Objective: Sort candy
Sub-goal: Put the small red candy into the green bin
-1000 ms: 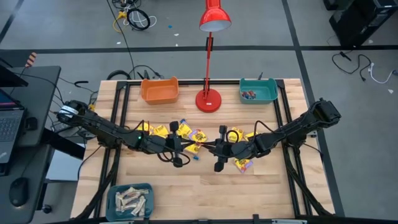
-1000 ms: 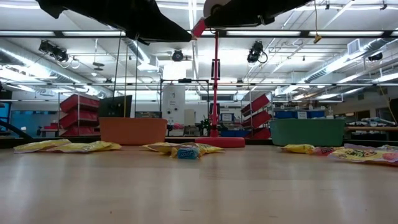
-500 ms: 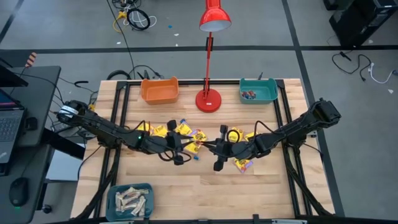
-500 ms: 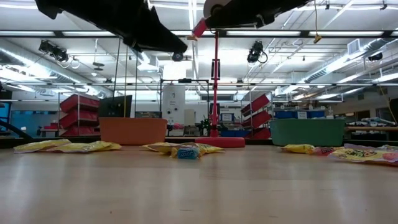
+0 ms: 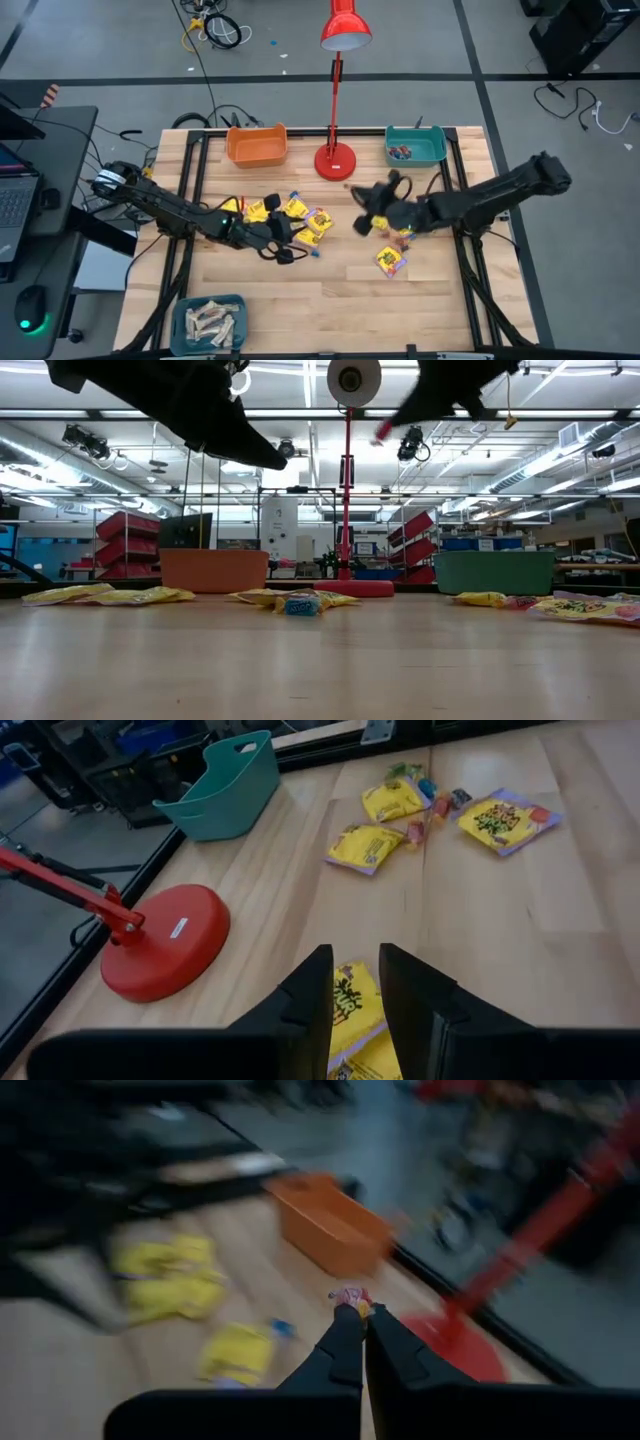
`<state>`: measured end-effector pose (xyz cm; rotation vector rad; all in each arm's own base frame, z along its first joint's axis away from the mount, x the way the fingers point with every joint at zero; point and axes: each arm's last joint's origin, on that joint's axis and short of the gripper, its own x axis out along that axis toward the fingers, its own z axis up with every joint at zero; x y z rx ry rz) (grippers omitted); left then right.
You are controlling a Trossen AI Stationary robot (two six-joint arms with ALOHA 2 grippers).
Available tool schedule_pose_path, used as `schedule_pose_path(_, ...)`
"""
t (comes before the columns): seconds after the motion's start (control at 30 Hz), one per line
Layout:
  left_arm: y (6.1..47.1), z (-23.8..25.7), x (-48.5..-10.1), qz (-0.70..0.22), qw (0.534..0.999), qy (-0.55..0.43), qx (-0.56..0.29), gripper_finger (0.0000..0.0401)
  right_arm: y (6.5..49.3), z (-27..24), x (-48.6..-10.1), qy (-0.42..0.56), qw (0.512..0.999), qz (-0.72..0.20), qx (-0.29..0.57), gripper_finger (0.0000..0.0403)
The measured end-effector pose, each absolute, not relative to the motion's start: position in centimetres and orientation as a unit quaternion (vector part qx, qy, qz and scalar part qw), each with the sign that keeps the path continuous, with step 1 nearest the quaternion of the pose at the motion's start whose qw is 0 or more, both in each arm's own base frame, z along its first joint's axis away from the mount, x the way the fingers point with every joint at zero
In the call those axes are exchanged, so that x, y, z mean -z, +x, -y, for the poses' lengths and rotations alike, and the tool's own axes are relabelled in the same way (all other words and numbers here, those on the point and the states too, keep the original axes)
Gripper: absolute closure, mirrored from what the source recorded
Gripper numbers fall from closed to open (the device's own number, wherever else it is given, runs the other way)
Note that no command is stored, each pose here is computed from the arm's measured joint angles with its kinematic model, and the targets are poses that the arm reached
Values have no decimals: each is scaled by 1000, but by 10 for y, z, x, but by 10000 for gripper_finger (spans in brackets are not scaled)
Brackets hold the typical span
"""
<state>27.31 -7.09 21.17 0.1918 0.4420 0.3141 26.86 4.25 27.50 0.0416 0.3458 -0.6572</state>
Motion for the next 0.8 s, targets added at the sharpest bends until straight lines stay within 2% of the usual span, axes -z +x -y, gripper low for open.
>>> schedule_pose_path(0.17,273,72,-213,-214,960,94,-154,313,237,0,-276,83,879,-220,415,403)
schedule_pose_path(0.43,273,72,-212,-215,960,94,-153,313,195,65,-271,132,775,-301,540,403)
schedule_pose_path(0.57,273,72,-212,-215,960,94,-153,313,182,92,-262,168,726,-351,567,403)
schedule_pose_path(0.8,273,72,-212,-215,960,94,-153,313,175,127,-249,179,688,-400,579,403)
